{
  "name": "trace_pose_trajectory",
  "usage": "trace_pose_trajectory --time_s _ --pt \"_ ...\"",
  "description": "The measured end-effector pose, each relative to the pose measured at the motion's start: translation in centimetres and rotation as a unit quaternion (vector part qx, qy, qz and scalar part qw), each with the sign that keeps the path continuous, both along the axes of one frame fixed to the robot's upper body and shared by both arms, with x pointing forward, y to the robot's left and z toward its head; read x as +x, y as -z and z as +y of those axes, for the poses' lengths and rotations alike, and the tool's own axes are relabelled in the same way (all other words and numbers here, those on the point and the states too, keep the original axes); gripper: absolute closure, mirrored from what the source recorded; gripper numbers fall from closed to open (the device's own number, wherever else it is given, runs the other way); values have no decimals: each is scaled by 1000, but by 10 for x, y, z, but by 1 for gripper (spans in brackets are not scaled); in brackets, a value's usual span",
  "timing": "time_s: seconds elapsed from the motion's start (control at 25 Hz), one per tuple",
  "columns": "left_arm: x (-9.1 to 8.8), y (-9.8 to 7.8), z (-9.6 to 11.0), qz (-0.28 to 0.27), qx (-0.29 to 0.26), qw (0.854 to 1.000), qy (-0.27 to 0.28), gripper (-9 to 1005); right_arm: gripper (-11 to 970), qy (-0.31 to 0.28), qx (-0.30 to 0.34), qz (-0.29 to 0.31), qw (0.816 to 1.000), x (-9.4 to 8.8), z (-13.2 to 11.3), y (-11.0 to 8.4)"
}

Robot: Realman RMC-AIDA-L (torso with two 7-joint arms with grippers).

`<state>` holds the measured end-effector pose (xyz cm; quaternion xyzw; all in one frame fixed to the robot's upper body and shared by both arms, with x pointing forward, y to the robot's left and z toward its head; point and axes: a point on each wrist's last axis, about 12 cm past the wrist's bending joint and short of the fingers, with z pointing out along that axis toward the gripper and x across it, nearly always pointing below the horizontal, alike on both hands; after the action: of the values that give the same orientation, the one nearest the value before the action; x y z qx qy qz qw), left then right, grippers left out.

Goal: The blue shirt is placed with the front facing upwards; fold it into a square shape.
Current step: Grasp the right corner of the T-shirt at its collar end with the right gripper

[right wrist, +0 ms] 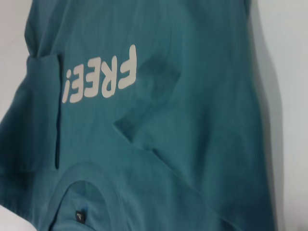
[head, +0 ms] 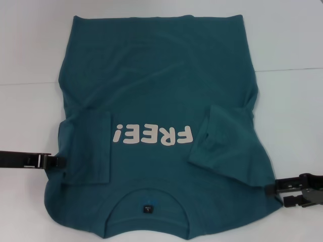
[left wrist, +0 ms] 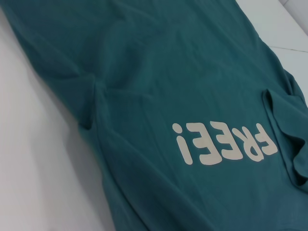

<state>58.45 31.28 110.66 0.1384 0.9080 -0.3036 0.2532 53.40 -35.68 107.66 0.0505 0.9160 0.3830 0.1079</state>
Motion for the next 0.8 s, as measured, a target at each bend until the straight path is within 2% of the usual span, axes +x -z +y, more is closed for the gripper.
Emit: trace_pose_trajectory --time_s 0.56,0.8 --pt "1 -2 1 -3 3 1000 0 981 53 -15 38 -19 999 16 36 -1" --pt "1 -1 1 -2 2 1000 1 980 53 -15 43 -25 999 15 29 -6"
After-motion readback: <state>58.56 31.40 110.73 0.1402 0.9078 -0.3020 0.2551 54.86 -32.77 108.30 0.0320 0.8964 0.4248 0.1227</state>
